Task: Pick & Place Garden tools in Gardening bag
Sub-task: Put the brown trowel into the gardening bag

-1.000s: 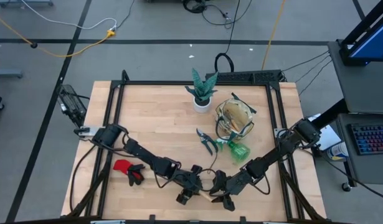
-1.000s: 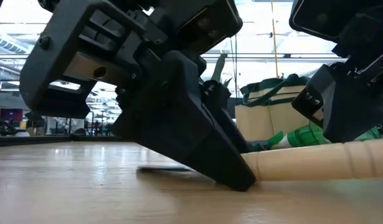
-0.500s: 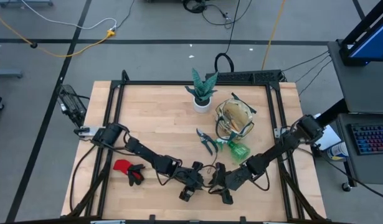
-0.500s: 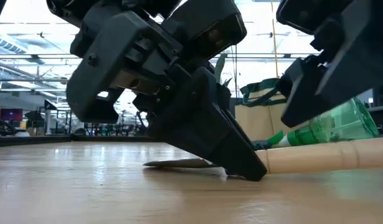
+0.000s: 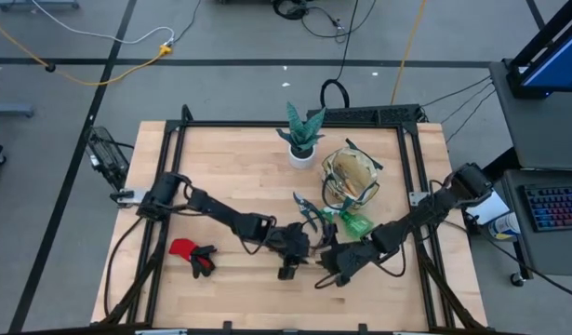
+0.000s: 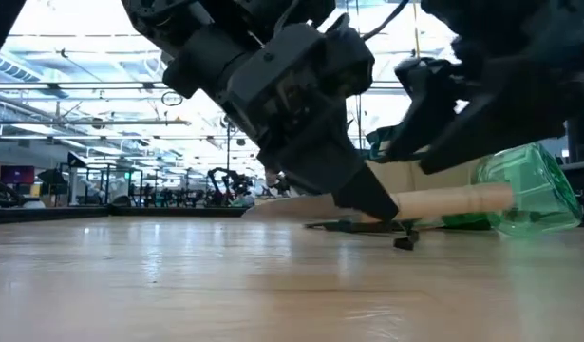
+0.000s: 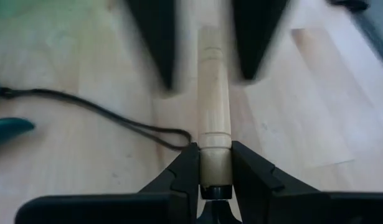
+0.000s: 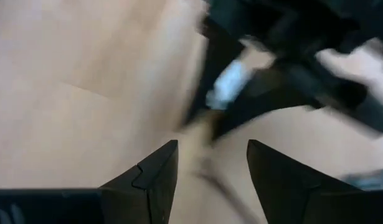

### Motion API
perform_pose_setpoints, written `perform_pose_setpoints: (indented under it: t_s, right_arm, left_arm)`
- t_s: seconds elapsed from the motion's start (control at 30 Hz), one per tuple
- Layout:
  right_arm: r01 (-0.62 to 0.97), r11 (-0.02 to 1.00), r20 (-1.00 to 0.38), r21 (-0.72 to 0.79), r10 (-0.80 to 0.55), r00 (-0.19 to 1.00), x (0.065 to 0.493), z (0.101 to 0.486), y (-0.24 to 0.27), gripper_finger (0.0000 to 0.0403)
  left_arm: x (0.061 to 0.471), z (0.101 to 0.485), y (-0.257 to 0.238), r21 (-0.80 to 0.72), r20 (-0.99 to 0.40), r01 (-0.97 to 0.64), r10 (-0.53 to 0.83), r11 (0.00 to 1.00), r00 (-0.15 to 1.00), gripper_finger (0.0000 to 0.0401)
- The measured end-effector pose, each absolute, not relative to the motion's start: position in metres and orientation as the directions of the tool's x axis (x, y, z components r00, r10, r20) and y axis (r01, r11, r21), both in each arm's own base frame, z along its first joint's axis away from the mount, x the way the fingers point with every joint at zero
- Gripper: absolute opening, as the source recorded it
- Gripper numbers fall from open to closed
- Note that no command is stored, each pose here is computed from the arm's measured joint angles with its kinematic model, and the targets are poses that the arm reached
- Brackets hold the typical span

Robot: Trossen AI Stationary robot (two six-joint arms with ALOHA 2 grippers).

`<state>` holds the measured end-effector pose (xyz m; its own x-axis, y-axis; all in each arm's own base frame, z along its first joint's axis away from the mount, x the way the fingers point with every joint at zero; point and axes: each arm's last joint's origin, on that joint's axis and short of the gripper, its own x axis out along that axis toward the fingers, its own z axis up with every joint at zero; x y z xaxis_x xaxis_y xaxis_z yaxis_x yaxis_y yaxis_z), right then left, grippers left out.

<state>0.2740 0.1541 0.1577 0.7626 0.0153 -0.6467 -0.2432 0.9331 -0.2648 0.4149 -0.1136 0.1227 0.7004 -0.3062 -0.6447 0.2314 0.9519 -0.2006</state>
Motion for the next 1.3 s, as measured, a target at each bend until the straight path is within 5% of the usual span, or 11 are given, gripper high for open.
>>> perform_pose_setpoints:
  t_s: [0.9, 1.3]
  right_arm:
    - [-0.203, 0.927, -0.753, -0.314, -0.113, 0.649, 0.276, 0.147, 0.121, 0.018]
    - [-0.242, 0.902, -0.745, -0.357, -0.119, 0.656, 0.277, 0.147, 0.121, 0.0084]
  left_arm:
    - [0.427, 0.132, -0.069, -0.251, -0.598, 0.085, -0.224, 0.964, 0.77, 0.0073]
    - [0.428, 0.137, -0.067, -0.277, -0.586, 0.062, -0.22, 0.959, 0.78, 0.0076]
